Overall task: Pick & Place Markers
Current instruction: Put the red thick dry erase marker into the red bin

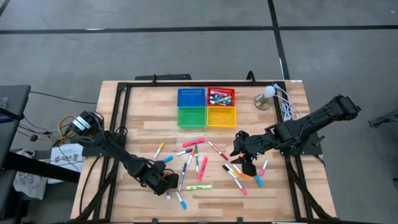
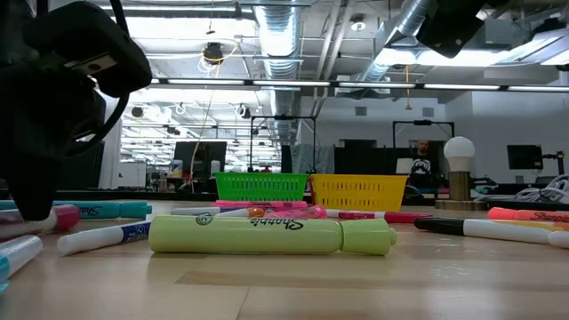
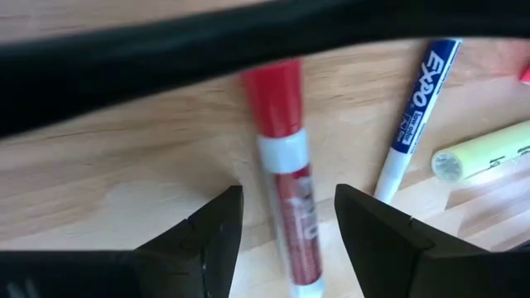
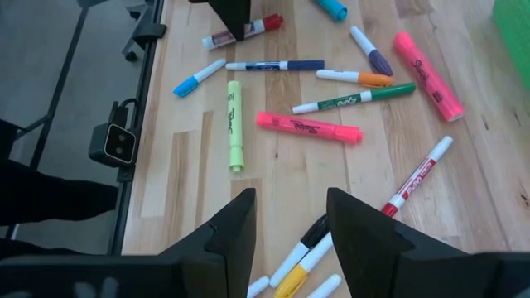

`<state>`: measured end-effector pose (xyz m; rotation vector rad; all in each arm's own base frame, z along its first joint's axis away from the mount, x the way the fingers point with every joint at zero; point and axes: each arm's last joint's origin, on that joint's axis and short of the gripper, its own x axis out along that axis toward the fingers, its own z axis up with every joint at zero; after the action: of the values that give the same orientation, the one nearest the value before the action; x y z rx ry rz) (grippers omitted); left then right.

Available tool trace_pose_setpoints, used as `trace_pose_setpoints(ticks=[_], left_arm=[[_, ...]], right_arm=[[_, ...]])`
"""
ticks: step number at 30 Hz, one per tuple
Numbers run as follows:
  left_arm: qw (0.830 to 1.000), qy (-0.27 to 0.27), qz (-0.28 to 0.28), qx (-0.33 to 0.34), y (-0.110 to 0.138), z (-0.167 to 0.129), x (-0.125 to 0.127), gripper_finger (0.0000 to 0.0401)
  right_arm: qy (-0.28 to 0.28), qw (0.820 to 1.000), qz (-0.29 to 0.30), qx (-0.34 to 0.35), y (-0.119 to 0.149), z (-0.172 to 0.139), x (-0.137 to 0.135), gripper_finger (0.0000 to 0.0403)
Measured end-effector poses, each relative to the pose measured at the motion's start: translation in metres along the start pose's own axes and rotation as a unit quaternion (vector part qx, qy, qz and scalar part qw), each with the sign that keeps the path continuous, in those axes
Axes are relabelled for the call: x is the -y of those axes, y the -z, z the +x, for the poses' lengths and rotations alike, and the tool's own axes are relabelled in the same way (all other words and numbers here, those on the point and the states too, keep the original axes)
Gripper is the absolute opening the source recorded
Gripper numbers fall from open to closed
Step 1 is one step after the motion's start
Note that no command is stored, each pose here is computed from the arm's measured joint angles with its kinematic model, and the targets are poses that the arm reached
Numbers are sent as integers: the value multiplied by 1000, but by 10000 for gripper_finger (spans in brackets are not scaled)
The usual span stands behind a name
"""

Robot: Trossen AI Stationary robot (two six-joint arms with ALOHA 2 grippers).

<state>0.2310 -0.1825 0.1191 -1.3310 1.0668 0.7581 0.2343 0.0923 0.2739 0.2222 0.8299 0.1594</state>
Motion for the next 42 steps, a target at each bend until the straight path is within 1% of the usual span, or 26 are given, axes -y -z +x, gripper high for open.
trace_pose_setpoints(ticks=[3, 7, 12, 16, 24, 27, 37, 42], left_arm=[[1000, -2, 0, 1, 0, 0, 0, 195], [1000, -4, 0, 2, -1, 0, -1, 195], [1000, -7, 1, 3, -1, 1, -1, 188], [1000, -11, 1, 5, -1, 1, -2, 161], [1000, -18, 13, 10, -2, 1, -4, 89], [1000, -15, 14, 17, -3, 1, -4, 73], [999, -6, 21, 30, -4, 0, -4, 83], [997, 23, 29, 65, -7, -9, -1, 78]], right_arm=[[3, 1000, 0, 1, 0, 0, 0, 137], [20, 1000, 0, 9, -1, 0, 1, 138], [21, 1000, 0, 9, 0, 0, 1, 138], [21, 1000, 0, 9, -1, 0, 1, 135], [21, 1000, 0, 9, -1, 0, 1, 134], [21, 1000, 0, 9, -1, 0, 1, 133], [20, 1000, 0, 9, -1, 0, 1, 133], [16, 1000, 0, 18, -2, 0, 0, 136]])
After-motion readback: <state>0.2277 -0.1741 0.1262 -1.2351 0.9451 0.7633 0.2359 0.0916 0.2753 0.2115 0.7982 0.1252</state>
